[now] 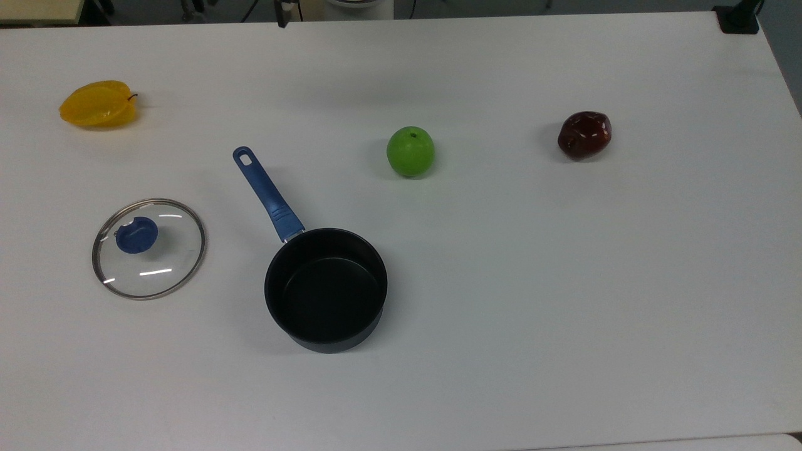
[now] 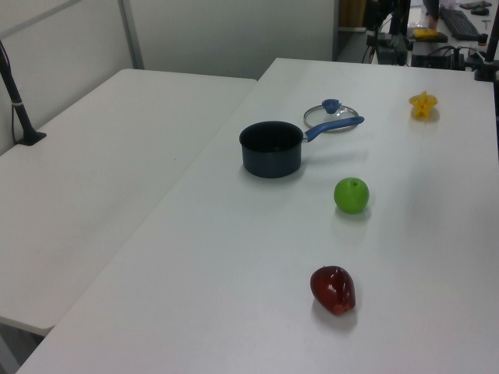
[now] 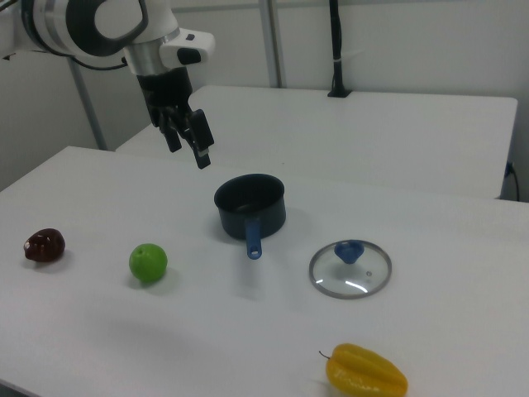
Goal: Open lid
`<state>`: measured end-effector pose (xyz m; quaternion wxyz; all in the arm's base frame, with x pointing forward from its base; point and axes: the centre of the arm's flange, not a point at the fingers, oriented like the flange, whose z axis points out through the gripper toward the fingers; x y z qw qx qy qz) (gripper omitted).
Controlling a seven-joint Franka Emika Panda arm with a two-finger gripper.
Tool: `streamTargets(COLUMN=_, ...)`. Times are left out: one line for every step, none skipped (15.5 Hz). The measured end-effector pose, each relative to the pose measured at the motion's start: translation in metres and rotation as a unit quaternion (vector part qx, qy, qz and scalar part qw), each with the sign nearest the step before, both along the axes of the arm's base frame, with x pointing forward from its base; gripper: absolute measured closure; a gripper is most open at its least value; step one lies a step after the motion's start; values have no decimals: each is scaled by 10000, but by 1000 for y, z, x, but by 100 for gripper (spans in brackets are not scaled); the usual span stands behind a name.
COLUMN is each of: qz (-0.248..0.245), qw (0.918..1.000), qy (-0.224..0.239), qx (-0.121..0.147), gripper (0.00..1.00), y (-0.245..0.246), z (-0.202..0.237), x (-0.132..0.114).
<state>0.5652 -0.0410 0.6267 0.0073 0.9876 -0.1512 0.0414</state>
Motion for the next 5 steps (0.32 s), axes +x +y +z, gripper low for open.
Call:
streamTargets(qz=3, qw=10000, qy=-6, qx=0, gripper=0, y=-4, z=3, x=-4)
streamTargets(qz=5, qw=10000, qy=-17, qx=5, gripper=0, y=-7, z=5, x=-7)
streamTargets(qz=-4, qw=10000, qy=-29, qx=18, gripper=0, y=-10, z=7, x=-9)
streamTargets(qz=-16, qw=10000, qy=-35, qx=29, gripper=0, y=-12, z=8, x=-11)
streamTargets(qz=-22, qw=10000, qy=-35, qx=34, gripper=0, y=-13, z=8, x=-11)
